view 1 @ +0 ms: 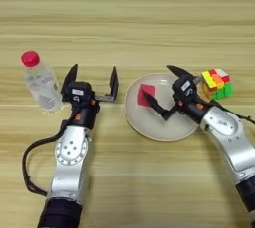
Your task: Move the objects on the table
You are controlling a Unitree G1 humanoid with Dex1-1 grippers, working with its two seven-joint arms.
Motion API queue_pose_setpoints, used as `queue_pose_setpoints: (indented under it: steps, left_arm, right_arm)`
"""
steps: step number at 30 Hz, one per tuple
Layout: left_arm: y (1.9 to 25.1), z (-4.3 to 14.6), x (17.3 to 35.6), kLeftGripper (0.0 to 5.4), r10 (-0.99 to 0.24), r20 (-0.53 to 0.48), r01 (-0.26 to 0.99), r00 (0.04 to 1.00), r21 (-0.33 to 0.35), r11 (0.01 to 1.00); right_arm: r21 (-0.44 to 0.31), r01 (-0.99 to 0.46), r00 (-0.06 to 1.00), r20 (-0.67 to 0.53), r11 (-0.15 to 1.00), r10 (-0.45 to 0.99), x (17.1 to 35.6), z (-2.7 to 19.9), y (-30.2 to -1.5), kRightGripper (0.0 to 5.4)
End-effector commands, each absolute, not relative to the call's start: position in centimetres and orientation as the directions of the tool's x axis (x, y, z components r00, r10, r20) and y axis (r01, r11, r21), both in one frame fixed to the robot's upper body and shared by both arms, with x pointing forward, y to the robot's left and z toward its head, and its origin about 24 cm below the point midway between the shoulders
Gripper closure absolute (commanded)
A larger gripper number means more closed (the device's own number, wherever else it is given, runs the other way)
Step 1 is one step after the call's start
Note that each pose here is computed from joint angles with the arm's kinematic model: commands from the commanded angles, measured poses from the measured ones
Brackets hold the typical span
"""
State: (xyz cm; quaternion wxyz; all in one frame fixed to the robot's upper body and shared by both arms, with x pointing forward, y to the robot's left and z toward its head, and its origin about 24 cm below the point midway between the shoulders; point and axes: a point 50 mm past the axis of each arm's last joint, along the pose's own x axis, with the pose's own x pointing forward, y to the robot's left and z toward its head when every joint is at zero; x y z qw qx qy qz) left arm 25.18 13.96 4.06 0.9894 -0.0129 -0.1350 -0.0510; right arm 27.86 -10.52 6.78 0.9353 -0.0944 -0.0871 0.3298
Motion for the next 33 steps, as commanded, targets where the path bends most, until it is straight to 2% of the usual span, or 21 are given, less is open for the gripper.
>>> queue_pose_setpoints:
  steps: [1, 9, 16, 18, 28, 33]
  left_arm:
    - [13.9, 4.1, 25.3, 0.0, -0.118, 0.262, 0.117, 0.958, 0.019, 0.993]
    - [13.5, 4.1, 25.2, 0.0, -0.152, 0.259, 0.148, 0.954, 0.035, 0.988]
    - [13.4, 4.2, 25.1, 0.0, -0.172, 0.255, 0.166, 0.951, 0.046, 0.985]
    - [13.2, 4.4, 25.1, 0.0, -0.19, 0.259, 0.183, 0.947, 0.052, 0.982]
    - [10.7, 4.9, 25.1, 0.0, -0.319, 0.224, 0.312, 0.921, 0.067, 0.948]
    - [8.9, 5.3, 24.7, 0.0, -0.376, 0.206, 0.379, 0.903, 0.029, 0.925]
  right_arm:
    - [-0.215, -0.481, 0.832, 0.195, 0.85, 0.52, 29.4, 8.3, -12.2, 0.04]
    - [-0.171, -0.256, 0.904, 0.305, 0.951, 0.298, 31.2, 10.4, -16.3, 0.04]
    - [-0.148, -0.092, 0.95, 0.283, 0.985, 0.131, 32.3, 10.1, -20.1, 0.04]
    - [-0.172, -0.036, 0.957, 0.279, 0.984, 0.084, 32.4, 10.0, -21.0, 0.04]
    - [-0.157, 0.008, 0.964, 0.262, 0.988, 0.034, 32.4, 9.1, -21.9, 0.04]
    - [-0.149, 0.053, 0.963, 0.269, 0.987, -0.011, 32.3, 9.3, -22.5, 0.04]
